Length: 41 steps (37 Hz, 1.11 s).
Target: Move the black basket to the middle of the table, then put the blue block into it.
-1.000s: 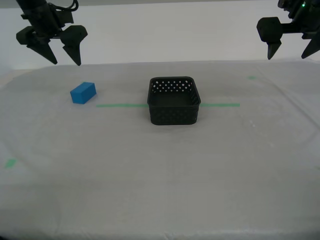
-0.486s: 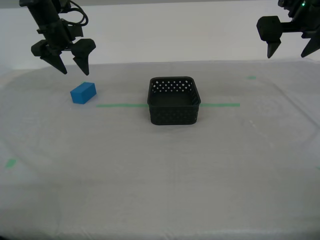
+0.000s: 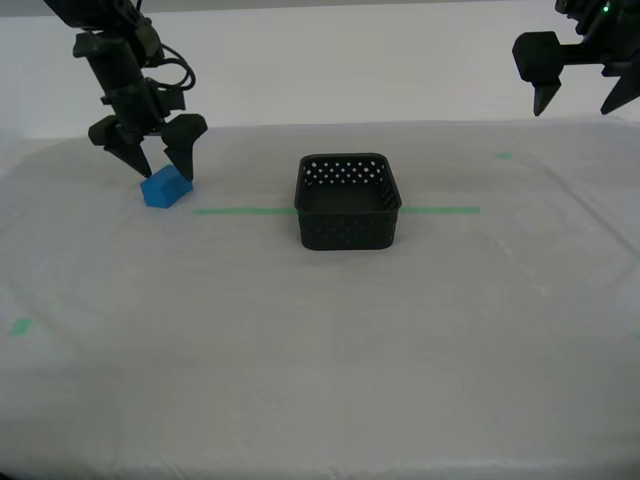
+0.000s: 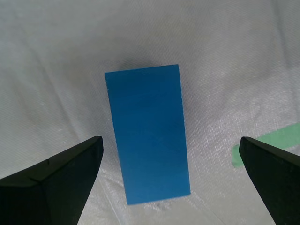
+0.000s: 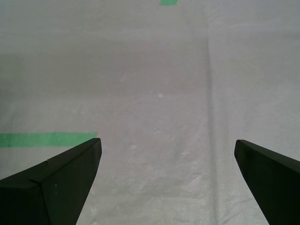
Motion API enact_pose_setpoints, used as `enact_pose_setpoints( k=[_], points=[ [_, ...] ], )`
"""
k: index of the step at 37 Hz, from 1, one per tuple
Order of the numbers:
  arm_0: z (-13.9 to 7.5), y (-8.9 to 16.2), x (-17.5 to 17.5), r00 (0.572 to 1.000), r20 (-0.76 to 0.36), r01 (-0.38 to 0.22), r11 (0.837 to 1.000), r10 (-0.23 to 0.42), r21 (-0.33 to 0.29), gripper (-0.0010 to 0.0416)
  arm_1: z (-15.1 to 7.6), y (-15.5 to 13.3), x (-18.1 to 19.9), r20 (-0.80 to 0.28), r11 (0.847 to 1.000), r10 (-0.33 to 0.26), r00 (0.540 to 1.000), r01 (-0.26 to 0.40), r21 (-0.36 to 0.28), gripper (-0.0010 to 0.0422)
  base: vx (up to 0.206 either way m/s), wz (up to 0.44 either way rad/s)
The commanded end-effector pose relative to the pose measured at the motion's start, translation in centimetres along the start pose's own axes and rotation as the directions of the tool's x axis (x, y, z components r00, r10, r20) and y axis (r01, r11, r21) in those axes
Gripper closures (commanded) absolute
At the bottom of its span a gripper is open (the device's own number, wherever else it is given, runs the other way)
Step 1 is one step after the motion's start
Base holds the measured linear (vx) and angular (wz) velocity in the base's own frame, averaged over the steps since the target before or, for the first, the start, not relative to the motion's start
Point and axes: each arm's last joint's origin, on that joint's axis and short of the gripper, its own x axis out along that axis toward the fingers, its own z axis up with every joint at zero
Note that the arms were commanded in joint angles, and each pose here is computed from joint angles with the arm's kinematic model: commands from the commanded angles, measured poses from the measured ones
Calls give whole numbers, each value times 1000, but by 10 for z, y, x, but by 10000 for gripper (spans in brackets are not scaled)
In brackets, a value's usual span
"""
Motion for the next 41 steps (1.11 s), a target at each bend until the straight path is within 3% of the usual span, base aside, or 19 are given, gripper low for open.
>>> enact_pose_setpoints(
  k=[1,41],
  points=[
    [0,0,0,1000,2,2,1000,-2,-1,7,0,-1,5,3,1000,-7,1000,7,8,11,0,0],
    [0,0,0,1000,2,2,1000,-2,-1,7,-2,-1,19,5,1000,-5,1000,5,-14,12,0,0]
  ],
)
